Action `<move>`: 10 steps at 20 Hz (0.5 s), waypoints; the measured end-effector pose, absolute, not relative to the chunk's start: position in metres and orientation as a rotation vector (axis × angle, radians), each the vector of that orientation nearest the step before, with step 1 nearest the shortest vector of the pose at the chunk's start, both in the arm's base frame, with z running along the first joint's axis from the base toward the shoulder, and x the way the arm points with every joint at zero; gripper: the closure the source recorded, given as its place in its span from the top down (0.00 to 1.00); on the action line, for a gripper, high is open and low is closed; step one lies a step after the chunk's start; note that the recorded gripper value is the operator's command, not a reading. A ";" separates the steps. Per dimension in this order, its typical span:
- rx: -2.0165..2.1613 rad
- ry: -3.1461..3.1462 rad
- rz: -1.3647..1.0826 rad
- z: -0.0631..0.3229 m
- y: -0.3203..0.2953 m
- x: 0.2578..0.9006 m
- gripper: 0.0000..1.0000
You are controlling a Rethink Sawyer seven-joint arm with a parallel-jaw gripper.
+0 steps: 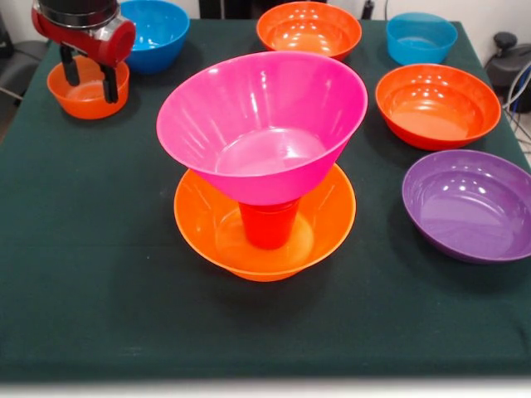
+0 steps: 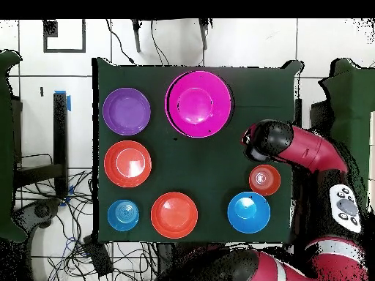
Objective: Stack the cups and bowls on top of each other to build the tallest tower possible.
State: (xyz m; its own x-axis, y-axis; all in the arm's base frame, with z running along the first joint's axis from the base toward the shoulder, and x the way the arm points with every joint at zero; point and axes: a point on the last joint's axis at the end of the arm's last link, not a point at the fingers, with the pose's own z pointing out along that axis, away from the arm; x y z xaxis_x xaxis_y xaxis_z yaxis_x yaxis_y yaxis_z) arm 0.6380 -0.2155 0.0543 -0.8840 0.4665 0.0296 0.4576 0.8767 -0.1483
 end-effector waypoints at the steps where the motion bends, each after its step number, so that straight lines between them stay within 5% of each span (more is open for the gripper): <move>1: -0.740 -2.975 0.207 0.054 -0.214 0.636 1.00; 10: -0.765 -2.946 0.187 0.045 -0.202 0.621 1.00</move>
State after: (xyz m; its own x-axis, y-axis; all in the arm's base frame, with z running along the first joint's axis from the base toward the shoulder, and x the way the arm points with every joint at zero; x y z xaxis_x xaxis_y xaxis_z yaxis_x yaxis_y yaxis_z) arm 0.6206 -0.2024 0.0445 -0.8702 0.4894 0.0579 0.4781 0.8669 -0.1411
